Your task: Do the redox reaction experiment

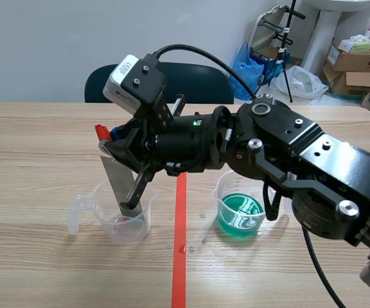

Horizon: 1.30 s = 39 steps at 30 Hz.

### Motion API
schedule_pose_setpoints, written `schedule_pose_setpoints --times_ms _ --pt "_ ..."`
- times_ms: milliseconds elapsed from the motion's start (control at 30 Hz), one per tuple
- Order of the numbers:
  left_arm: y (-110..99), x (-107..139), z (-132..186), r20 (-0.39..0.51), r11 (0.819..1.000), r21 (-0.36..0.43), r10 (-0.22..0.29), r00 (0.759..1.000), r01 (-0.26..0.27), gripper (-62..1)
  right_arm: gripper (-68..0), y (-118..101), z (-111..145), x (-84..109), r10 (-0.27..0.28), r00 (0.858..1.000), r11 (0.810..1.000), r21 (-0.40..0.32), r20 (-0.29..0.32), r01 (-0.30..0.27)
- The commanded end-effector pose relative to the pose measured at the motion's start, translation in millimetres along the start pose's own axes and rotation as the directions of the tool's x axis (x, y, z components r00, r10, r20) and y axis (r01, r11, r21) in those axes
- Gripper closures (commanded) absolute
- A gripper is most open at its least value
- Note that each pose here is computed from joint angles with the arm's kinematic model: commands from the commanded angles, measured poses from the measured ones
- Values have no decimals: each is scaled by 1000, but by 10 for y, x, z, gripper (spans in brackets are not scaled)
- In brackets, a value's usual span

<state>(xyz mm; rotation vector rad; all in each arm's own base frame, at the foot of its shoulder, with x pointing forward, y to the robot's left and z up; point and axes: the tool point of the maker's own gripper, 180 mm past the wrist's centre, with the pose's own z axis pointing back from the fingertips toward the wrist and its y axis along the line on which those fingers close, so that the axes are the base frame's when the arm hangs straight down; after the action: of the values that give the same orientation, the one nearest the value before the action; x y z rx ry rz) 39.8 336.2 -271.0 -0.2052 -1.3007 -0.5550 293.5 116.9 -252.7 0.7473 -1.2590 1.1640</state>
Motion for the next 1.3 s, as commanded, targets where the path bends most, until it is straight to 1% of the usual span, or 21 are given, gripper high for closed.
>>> schedule_pose_setpoints --times_ms 0,133,200,267,300,367,467,633,667,1267 --pt "-1 89 -6 48 1000 -1 5 999 -5 -623 -8 -65 -8 159 33 999 999 -5 37 -32" --pt "-1 90 -7 49 1000 0 5 999 -5 -623 -13 -35 -9 148 53 998 998 18 26 -54" --pt "-1 90 -7 49 1000 0 5 999 -5 -623 -58 -15 -9 142 58 998 998 29 23 -59" --pt "-1 90 -7 49 1000 0 5 999 -5 -623 -138 -7 -9 139 59 998 998 34 22 -60" --pt "-1 90 -7 49 1000 0 5 999 -5 -623 -188 10 -8 133 63 998 997 44 19 -64" --pt "-1 90 -7 49 1000 0 5 999 -5 -623 -296 72 -4 113 74 997 994 78 11 -75" --pt "0 90 -7 49 1000 -1 5 999 -4 -623 -450 202 11 99 78 997 985 151 10 -79" --pt "0 90 -7 49 1000 -1 5 999 -4 -623 -659 203 11 89 79 997 985 151 4 -78" --pt "-1 90 -7 48 1000 -1 5 999 -4 -623 -679 203 10 78 80 997 985 151 -2 -78" --pt "-1 90 -7 48 1000 -1 5 999 -4 -623 -679 200 10 52 90 996 985 151 -15 -87"
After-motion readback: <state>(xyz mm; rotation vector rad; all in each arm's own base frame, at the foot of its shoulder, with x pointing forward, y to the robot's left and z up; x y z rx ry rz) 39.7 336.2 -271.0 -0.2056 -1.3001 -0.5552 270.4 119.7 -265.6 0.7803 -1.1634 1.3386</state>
